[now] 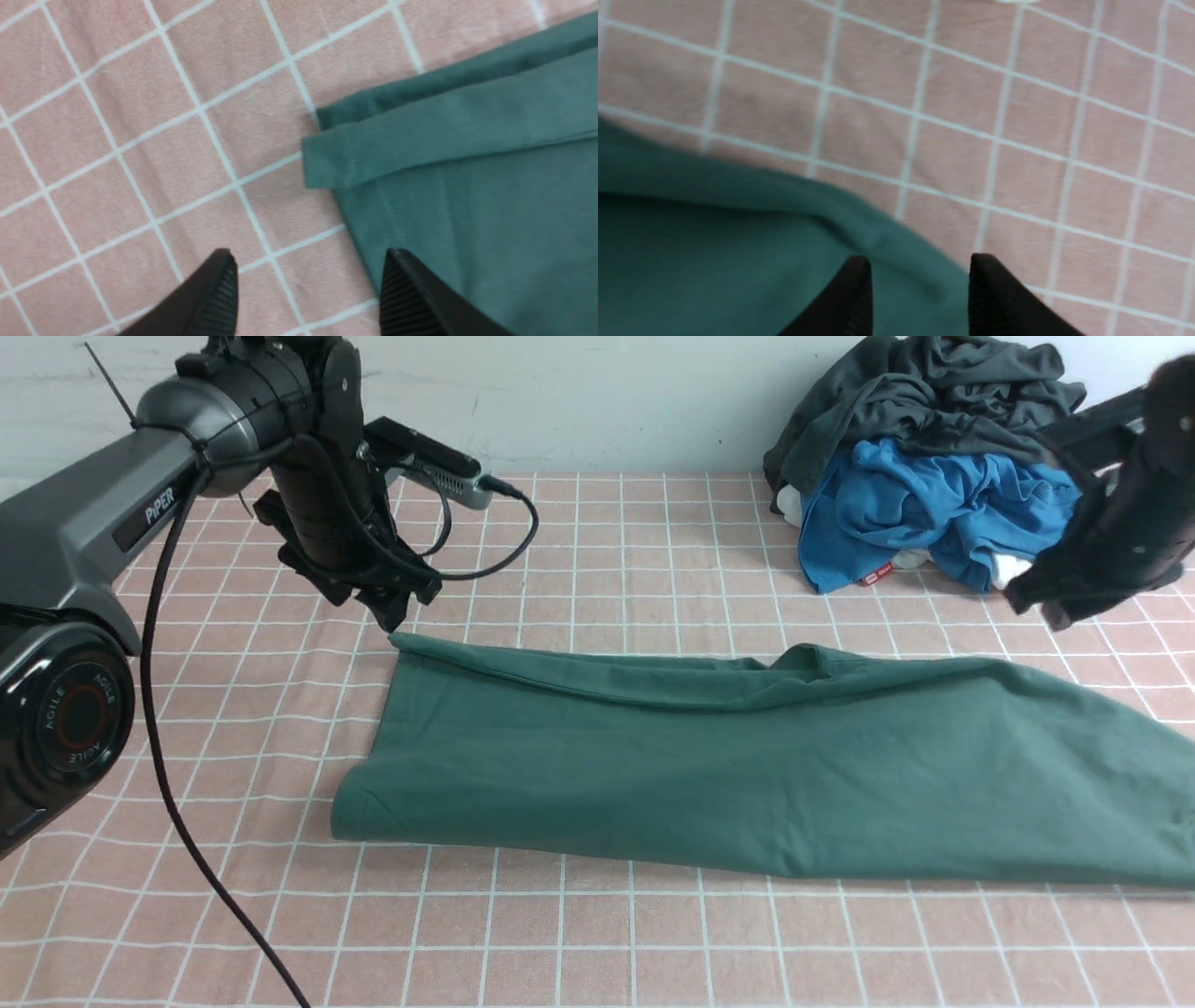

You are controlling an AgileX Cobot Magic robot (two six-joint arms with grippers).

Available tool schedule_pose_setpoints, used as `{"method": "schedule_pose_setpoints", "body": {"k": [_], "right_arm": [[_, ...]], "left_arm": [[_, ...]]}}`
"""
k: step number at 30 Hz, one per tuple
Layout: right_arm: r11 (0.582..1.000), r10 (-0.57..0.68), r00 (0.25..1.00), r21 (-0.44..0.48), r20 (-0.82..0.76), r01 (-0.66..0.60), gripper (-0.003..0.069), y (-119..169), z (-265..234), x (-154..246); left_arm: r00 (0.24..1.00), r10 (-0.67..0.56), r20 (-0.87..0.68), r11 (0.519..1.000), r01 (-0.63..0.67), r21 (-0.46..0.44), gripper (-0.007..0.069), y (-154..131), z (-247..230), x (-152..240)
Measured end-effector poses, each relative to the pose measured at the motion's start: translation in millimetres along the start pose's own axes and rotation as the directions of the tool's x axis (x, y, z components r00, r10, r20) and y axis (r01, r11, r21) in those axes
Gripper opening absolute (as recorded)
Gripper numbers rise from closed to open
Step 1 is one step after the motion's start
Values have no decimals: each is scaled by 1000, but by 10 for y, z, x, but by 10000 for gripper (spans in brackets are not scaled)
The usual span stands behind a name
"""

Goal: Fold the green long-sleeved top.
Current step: Use the right arm to clamp the right edge of the fabric

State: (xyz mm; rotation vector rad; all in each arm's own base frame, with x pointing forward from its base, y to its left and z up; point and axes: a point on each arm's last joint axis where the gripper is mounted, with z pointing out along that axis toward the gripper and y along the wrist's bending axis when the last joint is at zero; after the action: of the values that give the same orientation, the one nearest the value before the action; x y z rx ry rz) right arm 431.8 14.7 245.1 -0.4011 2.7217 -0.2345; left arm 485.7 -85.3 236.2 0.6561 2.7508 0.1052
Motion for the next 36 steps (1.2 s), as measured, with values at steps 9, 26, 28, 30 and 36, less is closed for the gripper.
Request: {"method": "schedule_pose_setpoints", "body": {"k": [9, 26, 28, 30, 36], "right_arm": [[938, -173, 984, -296, 49, 180, 149, 1044, 223, -154], [984, 154, 933, -137, 324, -115, 88, 837, 651, -488], [978, 202, 929, -111, 311, -175, 88, 704, 569, -547], [982, 187, 940, -67, 285, -175, 88, 620, 470, -568], [987, 114, 979, 95, 168, -131, 88, 363, -100, -412]], "left_arm": [[999, 34, 20, 992, -36, 123, 69, -316, -35, -66], [964, 49, -260, 965, 21, 260, -3, -631, 80, 805], [946, 64, -318, 959, 30, 282, -3, -710, 213, 963], [934, 75, -350, 956, 33, 292, -3, -766, 302, 1071], [913, 89, -399, 957, 32, 287, -3, -840, 332, 1380]]}}
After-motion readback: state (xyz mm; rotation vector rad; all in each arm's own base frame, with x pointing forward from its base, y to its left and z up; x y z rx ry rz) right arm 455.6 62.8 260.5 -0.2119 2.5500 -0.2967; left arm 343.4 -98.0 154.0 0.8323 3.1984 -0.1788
